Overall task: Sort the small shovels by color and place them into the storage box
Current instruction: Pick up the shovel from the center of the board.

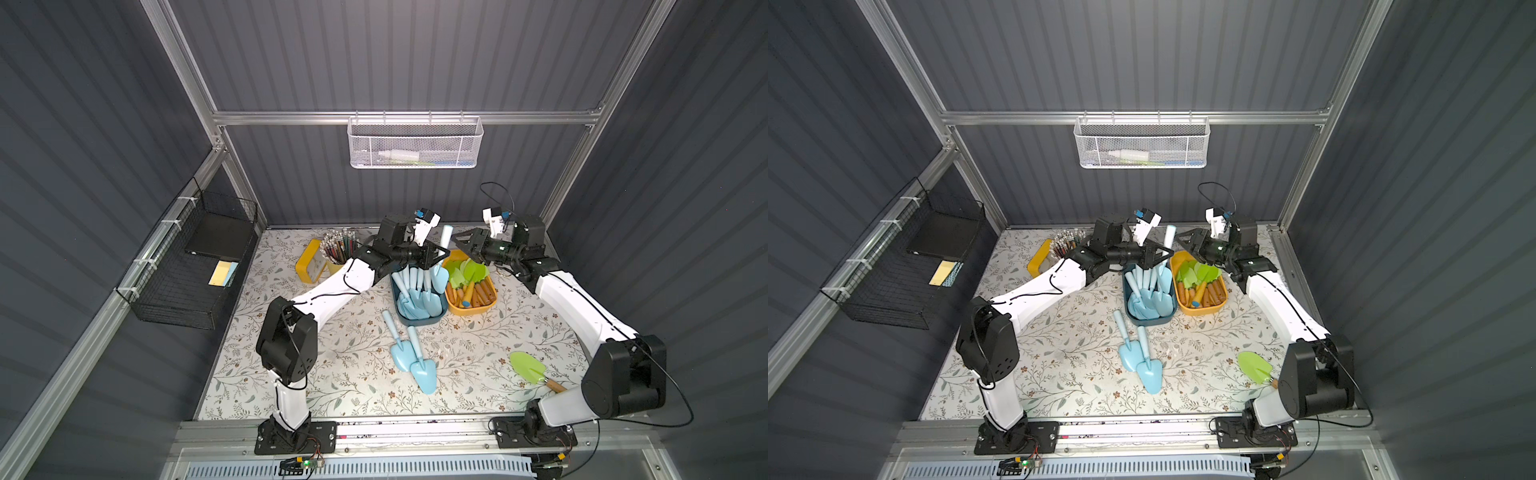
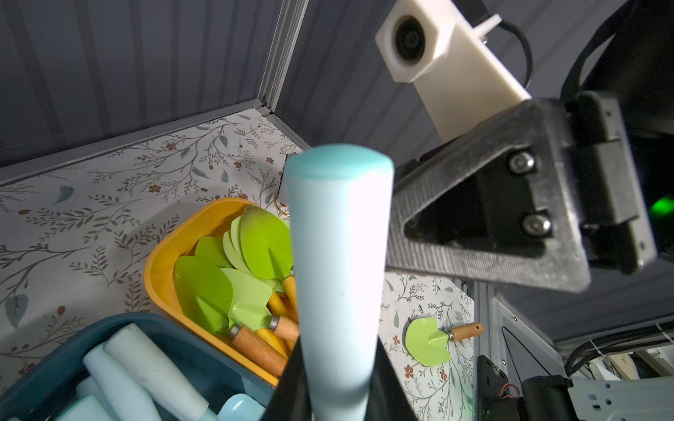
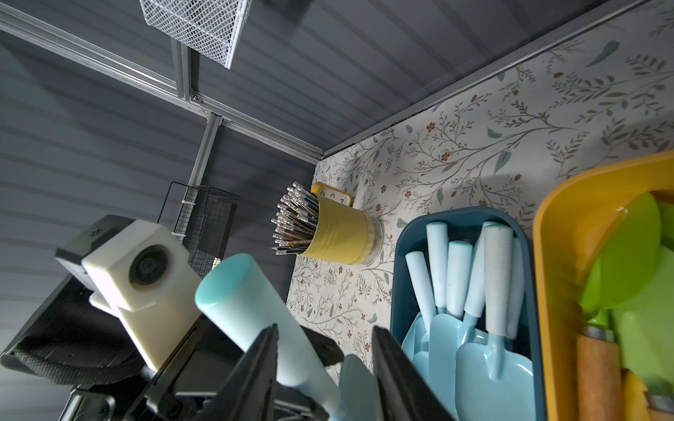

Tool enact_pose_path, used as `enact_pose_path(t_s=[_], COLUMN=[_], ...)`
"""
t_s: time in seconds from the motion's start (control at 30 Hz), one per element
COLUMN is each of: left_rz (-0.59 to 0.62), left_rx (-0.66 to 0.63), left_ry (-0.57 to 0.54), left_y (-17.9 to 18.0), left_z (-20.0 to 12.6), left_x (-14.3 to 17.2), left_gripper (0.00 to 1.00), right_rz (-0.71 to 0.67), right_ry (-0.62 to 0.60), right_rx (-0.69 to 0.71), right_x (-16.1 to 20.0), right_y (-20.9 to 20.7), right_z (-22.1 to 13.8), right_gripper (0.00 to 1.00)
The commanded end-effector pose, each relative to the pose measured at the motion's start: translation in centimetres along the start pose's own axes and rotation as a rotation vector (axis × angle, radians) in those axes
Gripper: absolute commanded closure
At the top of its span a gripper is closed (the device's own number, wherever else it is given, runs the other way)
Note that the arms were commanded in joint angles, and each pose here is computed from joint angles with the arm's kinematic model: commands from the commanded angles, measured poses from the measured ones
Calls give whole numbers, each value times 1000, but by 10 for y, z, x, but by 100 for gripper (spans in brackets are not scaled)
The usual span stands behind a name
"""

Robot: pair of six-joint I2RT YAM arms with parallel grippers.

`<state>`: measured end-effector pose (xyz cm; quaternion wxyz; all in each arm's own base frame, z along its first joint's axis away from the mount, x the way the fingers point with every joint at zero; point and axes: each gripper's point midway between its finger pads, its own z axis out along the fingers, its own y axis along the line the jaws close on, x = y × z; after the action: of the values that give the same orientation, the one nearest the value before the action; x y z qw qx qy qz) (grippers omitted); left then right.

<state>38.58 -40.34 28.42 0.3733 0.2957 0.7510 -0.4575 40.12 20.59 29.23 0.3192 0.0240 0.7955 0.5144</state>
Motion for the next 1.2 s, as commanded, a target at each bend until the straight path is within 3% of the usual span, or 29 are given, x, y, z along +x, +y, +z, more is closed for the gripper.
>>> enact_pose_path(t_s=[0.0, 0.67, 1.17], left_rz=[52, 53, 53], left_rx=[108, 106, 110], left_ry=[-48, 6, -22], left_y=[-28, 1, -7], left_z=[-6, 6, -2], left_x=[-18, -11, -22], left_gripper=[100, 100, 100], right_rz=[-74, -180, -236], right_ry=[12, 1, 4], right_rx=[-34, -19, 79], right_x=[2, 1, -9], right_y=[23, 51, 26], right_z=[0, -13, 3], right_gripper=[53, 54, 54])
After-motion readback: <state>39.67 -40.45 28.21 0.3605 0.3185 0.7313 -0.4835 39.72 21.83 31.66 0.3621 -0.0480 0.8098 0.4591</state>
